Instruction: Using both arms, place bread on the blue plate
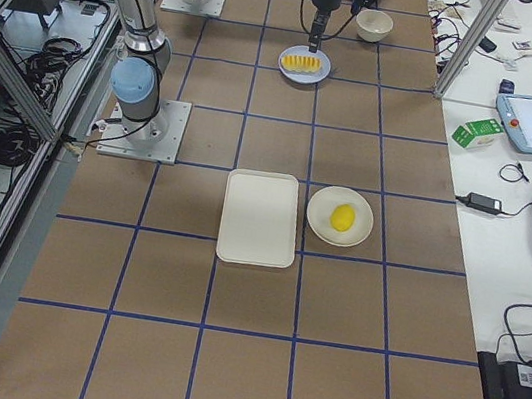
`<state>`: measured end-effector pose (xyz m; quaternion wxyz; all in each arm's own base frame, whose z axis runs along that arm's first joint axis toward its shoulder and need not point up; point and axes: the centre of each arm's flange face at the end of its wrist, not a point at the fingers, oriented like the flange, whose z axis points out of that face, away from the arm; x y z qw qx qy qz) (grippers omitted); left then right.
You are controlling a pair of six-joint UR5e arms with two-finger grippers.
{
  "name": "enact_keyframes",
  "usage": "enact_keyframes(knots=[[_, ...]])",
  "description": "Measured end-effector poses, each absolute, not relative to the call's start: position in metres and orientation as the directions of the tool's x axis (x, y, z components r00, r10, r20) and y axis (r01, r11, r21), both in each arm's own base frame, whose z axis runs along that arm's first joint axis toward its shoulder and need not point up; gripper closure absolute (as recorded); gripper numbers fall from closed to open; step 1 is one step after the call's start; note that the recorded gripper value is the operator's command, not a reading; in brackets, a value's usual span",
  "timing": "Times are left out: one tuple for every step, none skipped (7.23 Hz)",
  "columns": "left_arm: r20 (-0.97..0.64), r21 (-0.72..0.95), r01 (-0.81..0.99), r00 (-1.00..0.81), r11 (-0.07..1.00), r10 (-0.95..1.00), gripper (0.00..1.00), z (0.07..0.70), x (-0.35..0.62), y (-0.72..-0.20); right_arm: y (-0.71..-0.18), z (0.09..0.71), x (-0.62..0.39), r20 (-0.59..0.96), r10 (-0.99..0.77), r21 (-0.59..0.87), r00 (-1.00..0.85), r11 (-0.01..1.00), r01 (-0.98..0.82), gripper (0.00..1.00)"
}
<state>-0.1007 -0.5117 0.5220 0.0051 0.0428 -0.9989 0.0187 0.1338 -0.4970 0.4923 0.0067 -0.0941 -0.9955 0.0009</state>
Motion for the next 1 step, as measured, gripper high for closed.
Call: enact_keyframes(knots=[[0.004, -0.043, -0.081, -0.997, 0.996, -0.081, 0.00, 0.5215, -0.1026, -0.5132, -0.4967, 0.4921, 0.1342, 0.012, 0.186, -0.002, -0.982, 0.983, 0.186, 0.00]])
